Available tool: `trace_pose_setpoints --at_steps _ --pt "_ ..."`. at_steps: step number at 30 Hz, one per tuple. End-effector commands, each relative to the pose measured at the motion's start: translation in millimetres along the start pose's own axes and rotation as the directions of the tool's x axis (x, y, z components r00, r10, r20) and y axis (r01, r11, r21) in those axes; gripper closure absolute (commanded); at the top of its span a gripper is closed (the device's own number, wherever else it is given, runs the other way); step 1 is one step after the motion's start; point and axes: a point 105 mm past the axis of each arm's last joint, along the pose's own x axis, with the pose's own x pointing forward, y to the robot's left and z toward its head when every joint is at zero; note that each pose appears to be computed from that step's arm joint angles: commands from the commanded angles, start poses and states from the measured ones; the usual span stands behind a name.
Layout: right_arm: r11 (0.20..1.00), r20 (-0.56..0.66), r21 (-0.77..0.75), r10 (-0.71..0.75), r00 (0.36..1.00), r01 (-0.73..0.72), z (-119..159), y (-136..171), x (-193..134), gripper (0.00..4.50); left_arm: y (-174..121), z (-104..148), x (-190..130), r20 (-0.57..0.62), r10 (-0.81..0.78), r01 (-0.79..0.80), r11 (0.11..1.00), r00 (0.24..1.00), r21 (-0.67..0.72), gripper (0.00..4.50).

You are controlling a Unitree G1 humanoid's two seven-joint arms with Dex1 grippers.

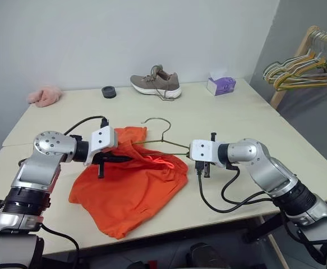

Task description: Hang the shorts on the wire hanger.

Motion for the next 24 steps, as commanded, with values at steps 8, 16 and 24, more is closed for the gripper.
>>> trace_pose_setpoints --at_steps 8,16,24 --pt "0.994 -0.1 -0.112 -0.016 0.995 0.004 -34.8 -27.4 -38.8 1.99 6.8 -9.7 -19.0 -0.014 0.086 -0.087 0.993 0.996 -0.079 4.47" --pt "0.923 -0.061 0.384 0.034 0.998 -0.008 -56.2 5.8 -49.3 0.03 13.5 -7.4 -26.4 0.035 0.156 -0.148 0.976 0.987 -0.162 4.5" --pt "0.71 0.04 0.703 -0.077 0.996 0.027 -29.2 24.1 -2.0 0.03 15.8 7.2 -27.1 0.091 0.154 -0.134 0.971 0.984 -0.198 4.5"
